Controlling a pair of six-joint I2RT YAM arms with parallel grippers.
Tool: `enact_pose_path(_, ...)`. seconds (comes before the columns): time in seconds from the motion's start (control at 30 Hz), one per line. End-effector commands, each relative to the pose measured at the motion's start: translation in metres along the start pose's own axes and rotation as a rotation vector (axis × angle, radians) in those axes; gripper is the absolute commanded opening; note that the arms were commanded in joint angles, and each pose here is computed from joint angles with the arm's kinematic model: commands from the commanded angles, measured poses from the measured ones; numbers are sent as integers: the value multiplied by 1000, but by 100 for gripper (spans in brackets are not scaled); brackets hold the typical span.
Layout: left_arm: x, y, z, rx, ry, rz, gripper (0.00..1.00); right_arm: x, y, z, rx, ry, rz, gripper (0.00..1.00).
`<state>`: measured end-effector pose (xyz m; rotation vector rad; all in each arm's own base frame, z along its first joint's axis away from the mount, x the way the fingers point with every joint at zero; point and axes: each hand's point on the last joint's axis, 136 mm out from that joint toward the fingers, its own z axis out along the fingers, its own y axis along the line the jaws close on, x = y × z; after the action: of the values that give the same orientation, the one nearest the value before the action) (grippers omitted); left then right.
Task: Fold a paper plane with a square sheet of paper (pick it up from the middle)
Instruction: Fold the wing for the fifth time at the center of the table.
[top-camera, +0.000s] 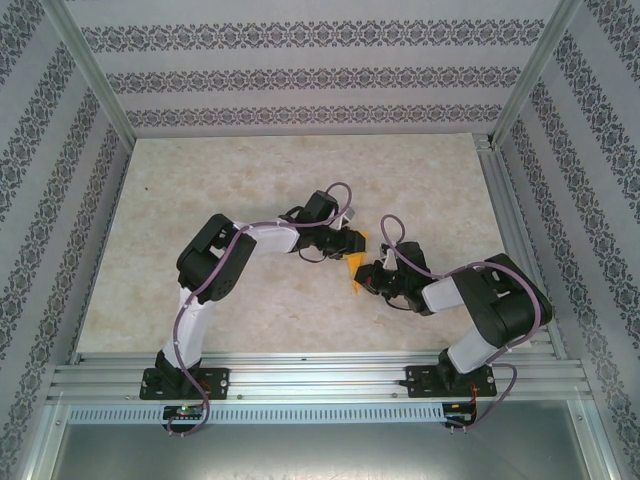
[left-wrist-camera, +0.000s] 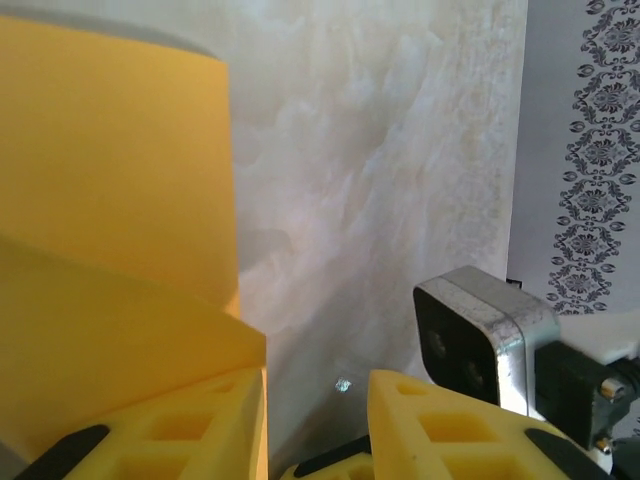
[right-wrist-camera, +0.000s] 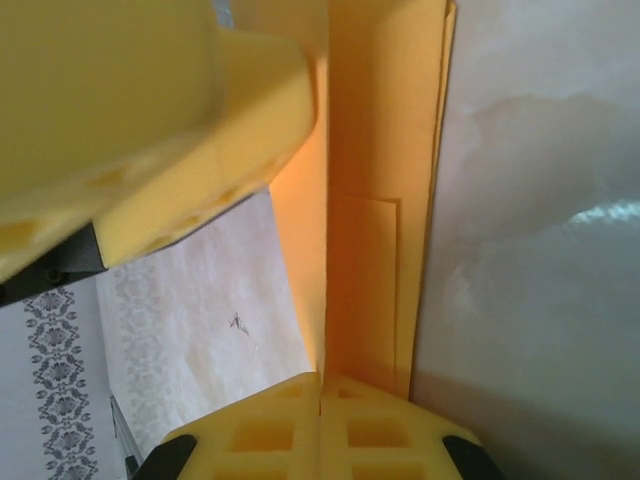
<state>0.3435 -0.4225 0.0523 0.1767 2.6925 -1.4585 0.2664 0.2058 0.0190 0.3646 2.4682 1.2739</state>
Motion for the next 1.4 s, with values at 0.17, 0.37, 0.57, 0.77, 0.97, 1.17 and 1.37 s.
enact_pose_path(0.17, 5, 26, 17, -65, 11, -32, 32, 5, -7, -12, 115, -1, -73, 13)
enact_pose_path(0.37, 4, 24, 16, -83, 12, -28, 31, -2, -1, -26, 276, -7, -197, 31)
enact_pose_path(0.57, 2, 21, 15, -73, 8, -22, 31, -1, -1, -23, 332, 5, -213, 48)
enact_pose_path(0.77, 3, 21, 15, -70, 13, -22, 31, -1, -2, -18, 349, 29, -219, 42)
enact_pose_path(0.97, 2, 17, 15, -59, 14, -18, 31, 0, -12, -15, 387, 46, -207, 32)
enact_pose_path(1.17, 3, 17, 14, -63, 17, -16, 31, 3, -23, -15, 435, 64, -201, 22)
enact_pose_path(1.37, 4, 21, 16, -69, 22, -20, 31, 8, -33, -14, 455, 81, -186, 17)
